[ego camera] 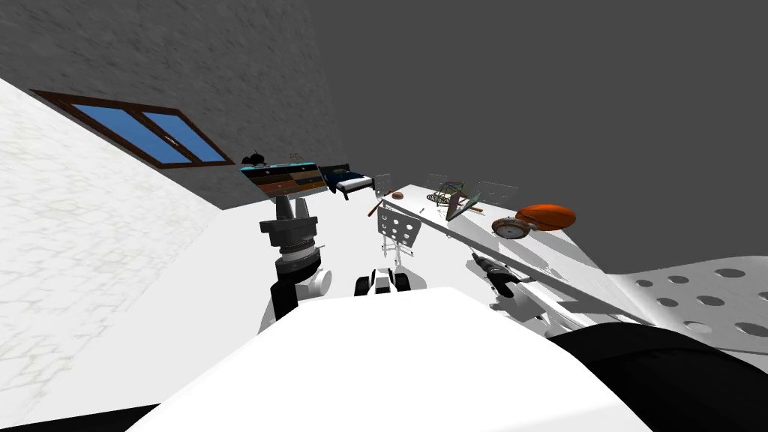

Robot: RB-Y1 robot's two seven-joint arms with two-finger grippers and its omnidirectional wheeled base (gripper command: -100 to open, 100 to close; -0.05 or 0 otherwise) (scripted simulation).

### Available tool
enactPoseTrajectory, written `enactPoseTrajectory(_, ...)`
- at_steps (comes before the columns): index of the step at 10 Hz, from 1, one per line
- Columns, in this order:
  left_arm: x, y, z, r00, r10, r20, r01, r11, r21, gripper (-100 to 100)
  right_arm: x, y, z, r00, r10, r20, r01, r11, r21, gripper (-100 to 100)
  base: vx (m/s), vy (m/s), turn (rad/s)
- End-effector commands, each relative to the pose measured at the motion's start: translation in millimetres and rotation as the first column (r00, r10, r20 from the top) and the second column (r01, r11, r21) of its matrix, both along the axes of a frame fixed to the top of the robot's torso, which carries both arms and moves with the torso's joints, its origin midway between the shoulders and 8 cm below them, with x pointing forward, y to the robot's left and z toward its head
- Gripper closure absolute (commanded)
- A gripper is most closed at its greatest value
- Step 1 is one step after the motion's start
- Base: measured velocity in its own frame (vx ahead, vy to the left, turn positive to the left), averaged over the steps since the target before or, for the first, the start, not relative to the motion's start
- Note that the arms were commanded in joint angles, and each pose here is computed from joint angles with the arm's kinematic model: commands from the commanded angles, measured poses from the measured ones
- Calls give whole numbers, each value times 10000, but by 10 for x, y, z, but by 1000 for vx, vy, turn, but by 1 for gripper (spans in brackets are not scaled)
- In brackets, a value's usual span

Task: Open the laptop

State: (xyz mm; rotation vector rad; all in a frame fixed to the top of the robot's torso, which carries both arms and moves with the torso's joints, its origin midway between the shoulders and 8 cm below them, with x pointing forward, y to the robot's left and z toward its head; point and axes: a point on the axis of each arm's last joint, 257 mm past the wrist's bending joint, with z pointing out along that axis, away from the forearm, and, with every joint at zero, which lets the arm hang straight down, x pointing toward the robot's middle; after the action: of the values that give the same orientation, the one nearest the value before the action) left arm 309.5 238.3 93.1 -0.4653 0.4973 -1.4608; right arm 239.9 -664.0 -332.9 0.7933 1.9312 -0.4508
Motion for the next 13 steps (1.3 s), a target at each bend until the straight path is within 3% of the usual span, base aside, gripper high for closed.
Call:
enactPoseTrajectory(1,0,0,0,10000,1,0,-1,10000,1,0,-286,-390,74,9937,-664,-904,566,9926,-1070,-100,89,70,234)
enactPoseTrajectory(3,0,0,0,10000,1,0,-1,10000,1,0,-344,-438,80,9907,-934,-985,816,9897,-1178,-100,69,33,91)
enactPoseTrajectory(4,0,1,0,10000,2,-1,-2,10000,2,0,-527,-691,174,9797,-1349,-1485,1059,9763,-1886,-100,73,51,273)
enactPoseTrajectory(5,0,0,0,10000,0,0,0,10000,1,0,-559,-716,181,9770,-1498,-1518,1189,9736,-1950,-100,83,43,182)
enactPoseTrajectory(6,0,1,0,10000,2,-1,-2,10000,1,0,-748,-958,303,9604,-1979,-1959,1419,9532,-2670,-100,94,56,285)
enactPoseTrajectory(7,0,0,0,10000,1,0,-1,10000,1,0,-768,-971,309,9583,-2069,-1973,1495,9509,-2711,-100,85,42,138)
enactPoseTrajectory(8,0,1,0,10000,2,-1,-2,10000,1,0,-932,-1183,445,9400,-2487,-2336,1616,9274,-3374,-100,106,42,254)
enactPoseTrajectory(9,0,0,0,10000,1,0,-1,10000,1,0,-966,-1203,458,9356,-2636,-2347,1736,9226,-3445,-100,98,33,148)
enactPoseTrajectory(10,0,1,0,10000,2,-1,-2,10000,2,0,-1130,-1397,612,9135,-3094,-2643,1843,8937,-4091,-100,122,34,235)
enactPoseTrajectory(11,0,0,0,10000,1,-1,-1,10000,1,0,-1151,-1408,622,9103,-3187,-2643,1915,8901,-4136,-100,90,24,146)
enactPoseTrajectory(12,0,1,0,10000,2,-1,-2,10000,2,0,-1319,-1588,794,8835,-3704,-2867,2036,8549,-4772,-100,92,31,257)
enactPoseTrajectory(13,0,0,0,10000,1,-1,-1,10000,1,0,-1321,-1588,794,8833,-3710,-2867,2040,8547,-4774,-100,84,27,118)
